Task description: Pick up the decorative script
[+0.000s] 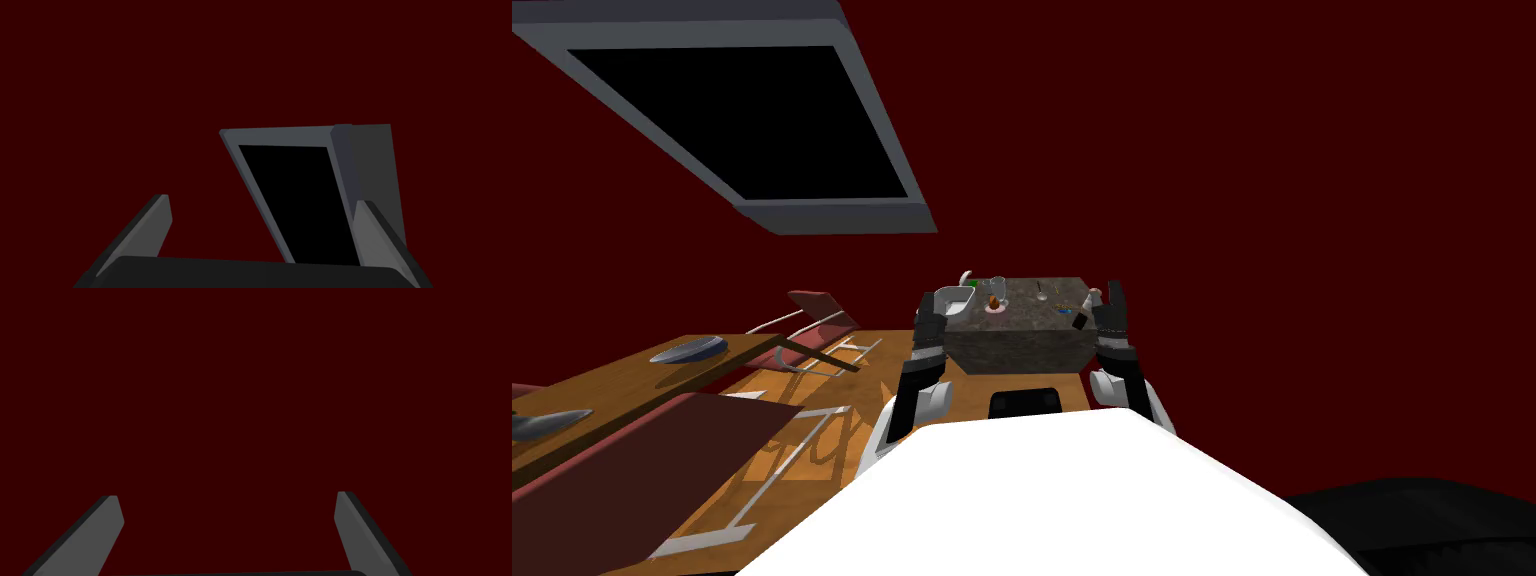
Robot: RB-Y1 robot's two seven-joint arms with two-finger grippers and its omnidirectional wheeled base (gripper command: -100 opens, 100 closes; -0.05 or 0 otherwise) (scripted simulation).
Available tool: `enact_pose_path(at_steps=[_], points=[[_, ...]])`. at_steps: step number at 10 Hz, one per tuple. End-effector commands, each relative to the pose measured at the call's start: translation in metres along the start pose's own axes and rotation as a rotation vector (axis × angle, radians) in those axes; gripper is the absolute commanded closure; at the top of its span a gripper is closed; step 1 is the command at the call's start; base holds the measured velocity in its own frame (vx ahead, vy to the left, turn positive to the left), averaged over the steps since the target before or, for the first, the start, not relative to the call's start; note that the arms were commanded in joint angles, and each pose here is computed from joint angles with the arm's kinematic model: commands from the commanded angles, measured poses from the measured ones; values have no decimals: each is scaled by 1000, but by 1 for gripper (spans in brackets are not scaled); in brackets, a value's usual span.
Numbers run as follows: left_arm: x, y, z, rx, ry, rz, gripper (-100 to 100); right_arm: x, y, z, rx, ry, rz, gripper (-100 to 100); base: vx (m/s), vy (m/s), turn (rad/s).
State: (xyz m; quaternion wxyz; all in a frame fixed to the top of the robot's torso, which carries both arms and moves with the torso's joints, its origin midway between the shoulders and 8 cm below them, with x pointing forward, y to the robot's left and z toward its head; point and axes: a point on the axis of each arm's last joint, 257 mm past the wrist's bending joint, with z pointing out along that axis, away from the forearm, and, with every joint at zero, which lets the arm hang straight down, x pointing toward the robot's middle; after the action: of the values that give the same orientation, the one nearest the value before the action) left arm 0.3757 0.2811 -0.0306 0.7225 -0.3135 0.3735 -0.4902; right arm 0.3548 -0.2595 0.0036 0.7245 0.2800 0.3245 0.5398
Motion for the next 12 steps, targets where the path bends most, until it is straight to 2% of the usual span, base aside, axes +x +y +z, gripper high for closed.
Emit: enact_pose_path(at_steps=[1, 4, 7, 8, 12], points=[[0, 0, 0, 0, 0, 0, 0, 3, -6, -3, 8, 38, -24, -100, -7, -5, 103], [0, 0, 0, 0, 0, 0, 0, 10, -22, -12, 33, 117, -76, -100, -19, -18, 130], [0, 0, 0, 0, 0, 0, 0, 16, -46, -25, 73, 216, -150, -100, -28, -18, 176], [0, 0, 0, 0, 0, 0, 0, 16, -47, -26, 72, 228, -156, -100, -16, -17, 62], [0, 0, 0, 0, 0, 0, 0, 18, -78, -45, 118, 357, -263, -100, -13, -11, 155]])
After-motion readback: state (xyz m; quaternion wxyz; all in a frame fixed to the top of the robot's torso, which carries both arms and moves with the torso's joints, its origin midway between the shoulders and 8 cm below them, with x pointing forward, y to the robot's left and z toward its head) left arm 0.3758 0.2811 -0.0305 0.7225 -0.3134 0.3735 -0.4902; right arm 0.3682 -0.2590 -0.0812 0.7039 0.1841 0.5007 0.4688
